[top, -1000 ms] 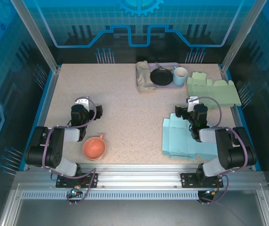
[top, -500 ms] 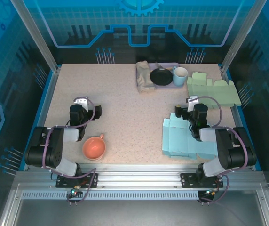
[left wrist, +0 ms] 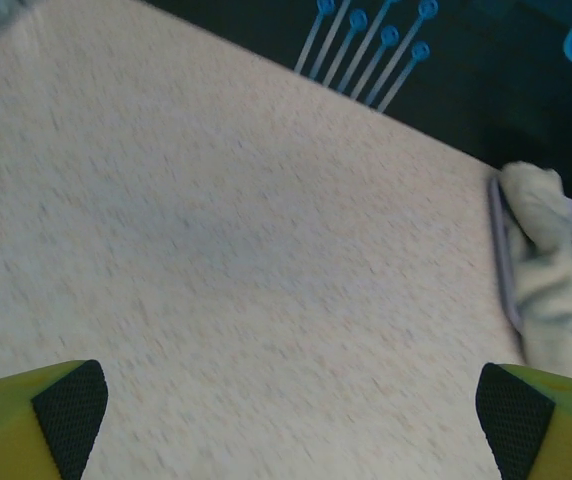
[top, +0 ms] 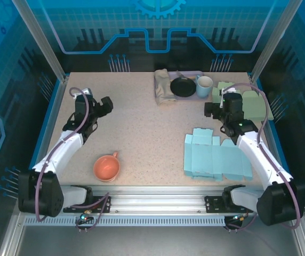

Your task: Fold the paper box

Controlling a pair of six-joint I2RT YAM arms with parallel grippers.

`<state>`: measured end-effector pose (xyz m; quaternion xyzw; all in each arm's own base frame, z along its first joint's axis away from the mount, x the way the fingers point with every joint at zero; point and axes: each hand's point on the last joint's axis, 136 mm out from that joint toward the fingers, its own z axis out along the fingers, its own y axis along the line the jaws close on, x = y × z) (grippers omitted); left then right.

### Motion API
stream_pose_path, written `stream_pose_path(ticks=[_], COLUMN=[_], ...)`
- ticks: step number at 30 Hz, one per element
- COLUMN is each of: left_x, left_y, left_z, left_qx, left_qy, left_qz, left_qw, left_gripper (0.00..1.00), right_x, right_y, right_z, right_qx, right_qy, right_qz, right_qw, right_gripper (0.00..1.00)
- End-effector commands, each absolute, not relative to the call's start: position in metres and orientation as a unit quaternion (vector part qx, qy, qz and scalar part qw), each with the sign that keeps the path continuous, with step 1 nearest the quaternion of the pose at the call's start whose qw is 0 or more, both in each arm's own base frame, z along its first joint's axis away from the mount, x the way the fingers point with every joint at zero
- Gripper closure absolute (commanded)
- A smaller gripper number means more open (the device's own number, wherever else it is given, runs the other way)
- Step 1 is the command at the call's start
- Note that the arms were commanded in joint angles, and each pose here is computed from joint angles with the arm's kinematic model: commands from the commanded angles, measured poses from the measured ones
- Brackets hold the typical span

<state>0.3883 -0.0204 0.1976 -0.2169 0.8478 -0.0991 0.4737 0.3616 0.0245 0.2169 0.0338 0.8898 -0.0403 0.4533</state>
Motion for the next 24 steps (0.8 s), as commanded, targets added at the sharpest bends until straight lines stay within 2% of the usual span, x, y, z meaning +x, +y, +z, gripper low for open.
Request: stream_pose_path(ticks=[1,6,9,16,24], left_x=[0.344,0.316,0.302,0.283,0.28], left_y=[-0.067,-0.129,-0.15,-0.178,-0.189], left_z=[0.171,0.181,0.183,0.168,0.163], left_qx=[-0.228,-0.145,-0.112,-0.088,-0.089], left_qy=[0.887,0.899,0.899,0.905,0.906], left_qz=[-0.152,-0.206,-0.219,-0.228,-0.226], left_qw=[0.372,0.359,0.363,0.349,0.348], left_gripper=[0.01,0.01,0.01,0.01,0.01], right_x=[0.303,0.264,0.239,0.205,0.192], right_y=[0.03,0.044,0.05,0.053,0.058], right_z=[0.177,0.155,0.122,0.076,0.052], right_qx=[0.031,0.057,0.082,0.144,0.164], right_qy=[0.943,0.956,0.963,0.959,0.961], right_qz=[-0.054,-0.017,0.013,0.062,0.08], right_qw=[0.327,0.287,0.255,0.235,0.209], right_gripper=[0.0,0.0,0.0,0.0,0.0])
